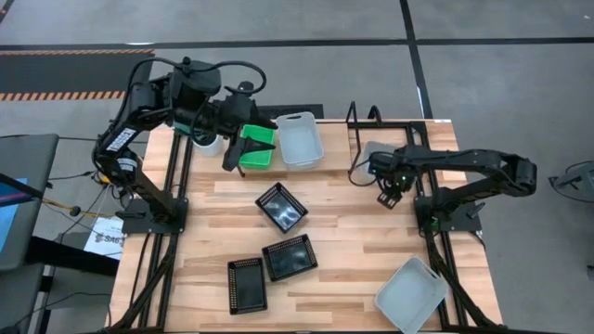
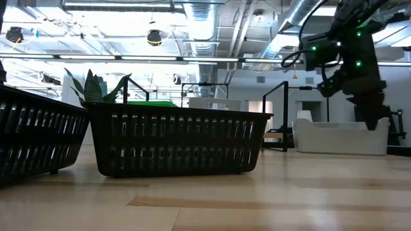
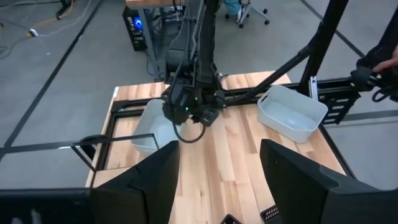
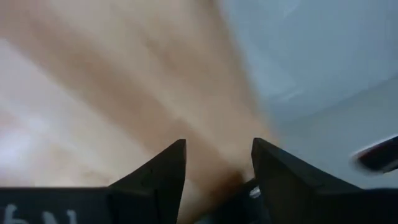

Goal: Stack baskets on shelf by color
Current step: Stack the top gray bin on top of the gray bin on the shelf

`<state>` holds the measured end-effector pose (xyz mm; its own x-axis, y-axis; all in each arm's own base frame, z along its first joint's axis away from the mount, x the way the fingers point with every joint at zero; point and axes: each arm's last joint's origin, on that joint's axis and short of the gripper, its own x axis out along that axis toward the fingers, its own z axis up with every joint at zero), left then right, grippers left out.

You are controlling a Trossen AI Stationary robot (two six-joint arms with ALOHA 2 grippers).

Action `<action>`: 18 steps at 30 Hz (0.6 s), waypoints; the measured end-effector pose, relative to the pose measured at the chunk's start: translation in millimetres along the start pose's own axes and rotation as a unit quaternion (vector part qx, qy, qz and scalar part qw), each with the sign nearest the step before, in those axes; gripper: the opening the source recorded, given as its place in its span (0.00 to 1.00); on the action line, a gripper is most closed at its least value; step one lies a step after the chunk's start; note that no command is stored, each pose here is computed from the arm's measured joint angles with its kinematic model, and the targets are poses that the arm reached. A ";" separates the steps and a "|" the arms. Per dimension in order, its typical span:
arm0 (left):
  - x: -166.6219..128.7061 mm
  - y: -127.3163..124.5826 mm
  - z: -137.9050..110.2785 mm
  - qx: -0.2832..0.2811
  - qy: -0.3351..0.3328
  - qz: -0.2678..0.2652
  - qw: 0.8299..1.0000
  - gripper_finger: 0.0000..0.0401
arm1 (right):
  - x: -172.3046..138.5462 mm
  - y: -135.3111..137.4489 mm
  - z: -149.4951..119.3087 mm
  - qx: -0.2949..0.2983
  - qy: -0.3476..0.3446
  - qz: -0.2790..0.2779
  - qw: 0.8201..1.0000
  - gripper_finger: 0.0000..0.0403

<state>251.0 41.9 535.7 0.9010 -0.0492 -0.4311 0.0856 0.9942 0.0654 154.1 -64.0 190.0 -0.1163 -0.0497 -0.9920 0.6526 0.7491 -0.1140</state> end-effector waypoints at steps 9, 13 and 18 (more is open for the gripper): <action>0.0 -0.1 0.0 0.009 0.000 -0.002 1.000 0.53 | 1.1 32.9 -16.2 0.056 0.087 0.152 0.983 0.46; 0.0 -0.1 0.1 0.009 -0.001 -0.002 1.000 0.53 | -2.6 60.7 -27.6 0.055 0.103 0.197 0.973 0.46; 0.0 -0.1 0.1 0.008 -0.001 -0.002 1.000 0.53 | -20.7 103.6 -30.1 0.022 0.033 0.292 0.956 0.46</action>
<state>251.0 41.7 535.7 0.9012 -0.0536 -0.4300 0.0966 0.9922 0.0788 201.6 34.5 200.4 0.2314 0.4117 -0.8814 0.6511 0.6077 0.4548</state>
